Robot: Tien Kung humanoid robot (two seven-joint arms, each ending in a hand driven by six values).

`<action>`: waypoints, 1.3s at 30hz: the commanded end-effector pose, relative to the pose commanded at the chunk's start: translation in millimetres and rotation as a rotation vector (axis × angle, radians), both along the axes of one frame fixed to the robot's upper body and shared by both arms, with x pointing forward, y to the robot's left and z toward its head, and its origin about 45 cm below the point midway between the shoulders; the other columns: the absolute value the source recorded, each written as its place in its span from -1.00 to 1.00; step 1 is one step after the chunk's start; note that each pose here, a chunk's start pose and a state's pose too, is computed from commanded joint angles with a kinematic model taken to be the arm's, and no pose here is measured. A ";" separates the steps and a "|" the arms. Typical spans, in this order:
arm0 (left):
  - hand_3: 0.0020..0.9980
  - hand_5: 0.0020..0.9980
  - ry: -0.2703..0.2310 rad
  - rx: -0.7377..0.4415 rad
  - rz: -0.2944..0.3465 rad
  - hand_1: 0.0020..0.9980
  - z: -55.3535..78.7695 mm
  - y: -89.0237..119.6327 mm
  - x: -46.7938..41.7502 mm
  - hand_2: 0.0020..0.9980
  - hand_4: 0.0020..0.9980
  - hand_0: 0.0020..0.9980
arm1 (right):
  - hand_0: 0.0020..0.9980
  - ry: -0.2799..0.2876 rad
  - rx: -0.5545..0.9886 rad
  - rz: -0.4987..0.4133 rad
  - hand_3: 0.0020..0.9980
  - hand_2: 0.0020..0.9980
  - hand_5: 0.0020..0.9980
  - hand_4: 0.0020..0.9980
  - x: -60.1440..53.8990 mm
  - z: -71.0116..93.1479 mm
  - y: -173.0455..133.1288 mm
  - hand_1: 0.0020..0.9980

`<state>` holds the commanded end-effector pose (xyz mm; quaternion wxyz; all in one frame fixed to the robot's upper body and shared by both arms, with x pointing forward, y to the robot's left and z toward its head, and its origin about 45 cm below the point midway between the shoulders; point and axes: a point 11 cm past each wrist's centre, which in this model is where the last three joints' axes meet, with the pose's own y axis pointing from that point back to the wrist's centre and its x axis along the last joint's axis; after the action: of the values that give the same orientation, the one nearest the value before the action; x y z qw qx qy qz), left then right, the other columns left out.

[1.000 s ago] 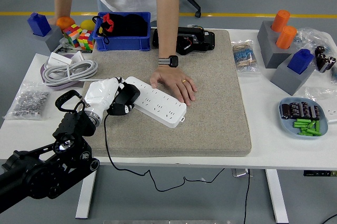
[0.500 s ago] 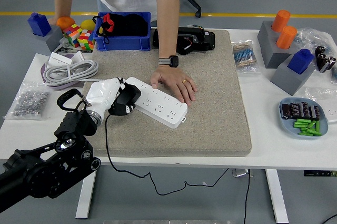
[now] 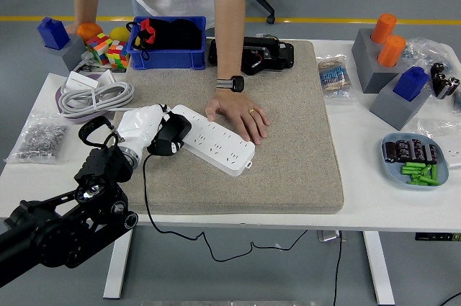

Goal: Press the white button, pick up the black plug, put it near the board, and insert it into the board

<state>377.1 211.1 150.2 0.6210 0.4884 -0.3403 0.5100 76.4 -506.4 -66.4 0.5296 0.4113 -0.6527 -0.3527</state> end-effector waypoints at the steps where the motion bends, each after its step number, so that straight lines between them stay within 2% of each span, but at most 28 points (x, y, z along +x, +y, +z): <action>1: 0.14 -1.00 0.000 0.000 0.000 -0.47 0.3 -0.1 0.0 -0.47 0.37 -0.51 | 0.26 0.000 0.000 0.000 0.19 0.23 -0.11 0.34 -0.1 0.0 0.0 0.26; 14: 0.14 -1.00 0.016 -0.006 0.002 -0.48 2.0 -3.5 -3.1 -0.48 0.37 -0.52 | 0.26 0.002 0.001 0.000 0.19 0.23 -0.12 0.34 -0.9 -0.4 0.4 0.26; 29: 0.14 -1.00 0.030 0.014 0.013 -0.51 -3.3 0.1 -2.0 -0.50 0.36 -0.54 | 0.26 0.001 -0.001 0.001 0.19 0.23 -0.12 0.34 0.2 0.1 -0.3 0.26; 39: 0.14 -1.00 0.027 0.018 0.002 -0.51 0.2 -5.5 -1.2 -0.50 0.36 -0.54 | 0.26 0.001 -0.002 0.005 0.19 0.23 -0.11 0.34 0.8 0.4 -0.4 0.26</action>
<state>375.9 205.6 150.3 0.6205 0.5012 -0.3361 0.5008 77.2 -506.8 -66.0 0.5312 0.4124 -0.6516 -0.3510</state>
